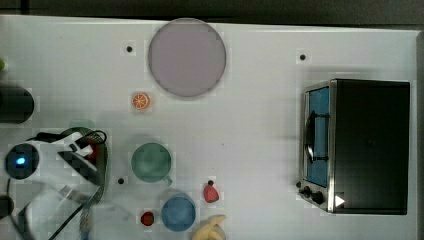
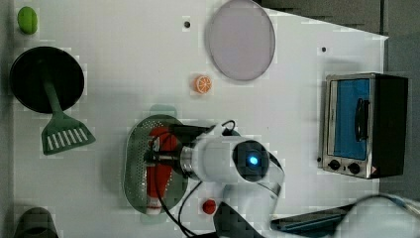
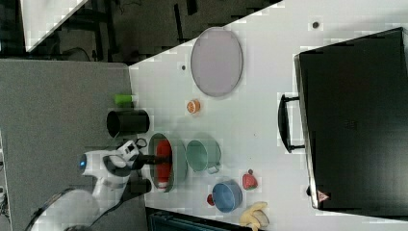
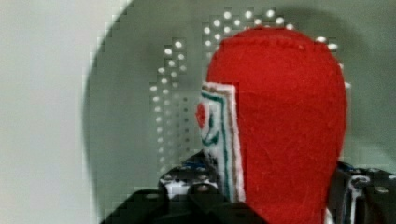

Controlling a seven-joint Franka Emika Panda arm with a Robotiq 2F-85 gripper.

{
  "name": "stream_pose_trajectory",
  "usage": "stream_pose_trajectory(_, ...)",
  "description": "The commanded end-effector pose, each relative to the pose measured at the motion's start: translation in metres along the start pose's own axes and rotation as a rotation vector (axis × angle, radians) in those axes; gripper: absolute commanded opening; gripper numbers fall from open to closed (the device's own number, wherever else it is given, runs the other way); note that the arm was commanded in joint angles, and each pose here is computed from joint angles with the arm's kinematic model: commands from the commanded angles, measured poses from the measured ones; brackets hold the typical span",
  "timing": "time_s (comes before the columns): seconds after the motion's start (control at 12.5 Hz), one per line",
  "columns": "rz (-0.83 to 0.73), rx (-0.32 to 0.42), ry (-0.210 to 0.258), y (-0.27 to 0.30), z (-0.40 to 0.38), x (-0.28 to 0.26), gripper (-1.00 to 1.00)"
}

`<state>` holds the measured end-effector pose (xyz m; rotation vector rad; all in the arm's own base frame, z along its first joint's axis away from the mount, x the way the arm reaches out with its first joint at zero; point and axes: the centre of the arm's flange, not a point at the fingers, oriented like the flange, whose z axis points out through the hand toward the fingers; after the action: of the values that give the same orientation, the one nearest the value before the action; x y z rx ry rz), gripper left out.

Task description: Pick ketchup from strainer and place it on the table

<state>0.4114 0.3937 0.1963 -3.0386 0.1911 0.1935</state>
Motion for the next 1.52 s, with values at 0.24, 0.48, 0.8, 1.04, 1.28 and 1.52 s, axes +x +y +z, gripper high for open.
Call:
stream_pose_trajectory(0.24,0.096,0.072,0.157,-0.008,-0.152,0.02,0.18)
stream_pose_trajectory(0.48,0.055,0.05,0.136,0.013,-0.199,0.044,0.18)
stream_pose_trajectory(0.8,0.049,0.028,0.029,0.083,-0.241,0.103,0.18)
stream_pose_trajectory(1.04,0.089,0.035,0.064,0.157,-0.263,0.154,0.18)
stream_pose_trajectory(1.28,0.128,0.022,0.071,0.245,-0.264,0.189,0.18)
stream_pose_trajectory(1.52,0.167,0.006,0.053,0.332,-0.253,0.21,0.18)
